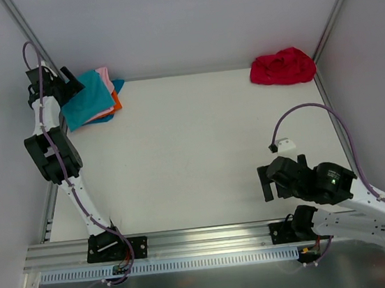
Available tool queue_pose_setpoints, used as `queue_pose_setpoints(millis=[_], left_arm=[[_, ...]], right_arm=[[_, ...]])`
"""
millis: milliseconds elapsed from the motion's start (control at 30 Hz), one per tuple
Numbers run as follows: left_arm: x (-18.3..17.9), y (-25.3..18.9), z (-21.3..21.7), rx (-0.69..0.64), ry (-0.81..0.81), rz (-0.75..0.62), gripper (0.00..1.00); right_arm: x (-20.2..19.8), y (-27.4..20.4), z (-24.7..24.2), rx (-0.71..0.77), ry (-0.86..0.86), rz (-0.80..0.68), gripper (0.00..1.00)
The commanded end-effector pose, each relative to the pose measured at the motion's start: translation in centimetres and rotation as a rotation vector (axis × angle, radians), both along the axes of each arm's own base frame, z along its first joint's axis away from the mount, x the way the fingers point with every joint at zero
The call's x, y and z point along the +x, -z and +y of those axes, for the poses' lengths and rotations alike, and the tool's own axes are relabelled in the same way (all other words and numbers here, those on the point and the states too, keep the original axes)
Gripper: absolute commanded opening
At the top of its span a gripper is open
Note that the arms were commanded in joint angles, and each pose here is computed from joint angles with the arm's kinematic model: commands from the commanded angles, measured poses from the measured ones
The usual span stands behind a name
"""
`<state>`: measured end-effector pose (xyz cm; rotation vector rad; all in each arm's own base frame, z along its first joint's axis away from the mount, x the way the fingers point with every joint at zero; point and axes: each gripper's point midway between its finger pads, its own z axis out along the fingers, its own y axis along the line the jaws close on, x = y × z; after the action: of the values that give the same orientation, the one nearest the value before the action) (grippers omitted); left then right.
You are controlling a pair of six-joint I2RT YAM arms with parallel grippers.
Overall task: Fold and stack the t-shirts
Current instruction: Put the neatly folded tshirt into the corner of the board with the left arm
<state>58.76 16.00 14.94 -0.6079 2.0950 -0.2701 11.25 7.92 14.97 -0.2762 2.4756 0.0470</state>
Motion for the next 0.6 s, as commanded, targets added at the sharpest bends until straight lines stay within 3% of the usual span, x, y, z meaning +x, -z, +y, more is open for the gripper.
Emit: queue_pose_setpoints(millis=[0,567], left_arm=[[1.2,-6.0,0.3,0.01,-0.003,-0.149,0.99],[2.8,-2.8,1.8,0.029,-0.04,-0.127,0.99]], right_arm=[[0.5,-1.0,-0.4,-0.002,0.027,-0.032,0.99],[0.6,-0.9,-0.4,-0.017,0.034,-0.028,1.0]])
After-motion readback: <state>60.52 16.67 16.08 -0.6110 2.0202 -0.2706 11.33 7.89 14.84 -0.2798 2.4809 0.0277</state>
